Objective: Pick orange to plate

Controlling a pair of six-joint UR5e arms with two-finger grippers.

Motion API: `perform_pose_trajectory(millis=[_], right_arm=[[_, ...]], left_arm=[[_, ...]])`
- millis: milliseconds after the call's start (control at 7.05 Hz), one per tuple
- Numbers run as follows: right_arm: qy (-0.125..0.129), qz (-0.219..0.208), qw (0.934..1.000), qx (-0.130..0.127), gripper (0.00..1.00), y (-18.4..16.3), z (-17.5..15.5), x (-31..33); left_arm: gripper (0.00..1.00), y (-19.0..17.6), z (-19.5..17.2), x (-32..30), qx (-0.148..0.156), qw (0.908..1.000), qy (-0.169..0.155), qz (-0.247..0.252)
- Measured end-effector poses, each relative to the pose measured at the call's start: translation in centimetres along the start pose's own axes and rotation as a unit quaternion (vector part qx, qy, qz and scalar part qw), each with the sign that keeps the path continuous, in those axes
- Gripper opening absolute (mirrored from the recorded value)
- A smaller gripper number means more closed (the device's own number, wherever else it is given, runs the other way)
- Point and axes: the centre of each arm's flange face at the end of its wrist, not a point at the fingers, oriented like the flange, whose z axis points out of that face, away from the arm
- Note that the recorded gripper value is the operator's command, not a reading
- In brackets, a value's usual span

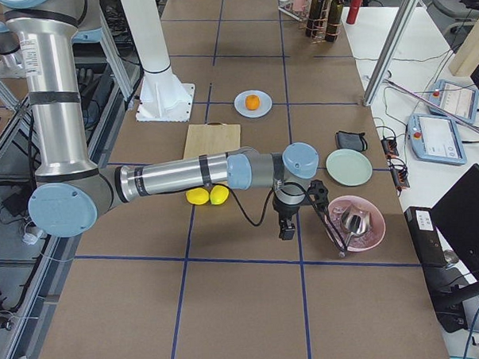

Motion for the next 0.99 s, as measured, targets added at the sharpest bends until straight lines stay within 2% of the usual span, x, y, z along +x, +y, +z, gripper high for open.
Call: perform_pose_trajectory(millis=[993], right_arm=[[-0.006,-0.004,1.0000,0.005,1.00,-0.03,0.19,0.05]], left_arm=[[1.00,-0.59,0.15,0.16,-0.002,1.0000,0.003,0.000]])
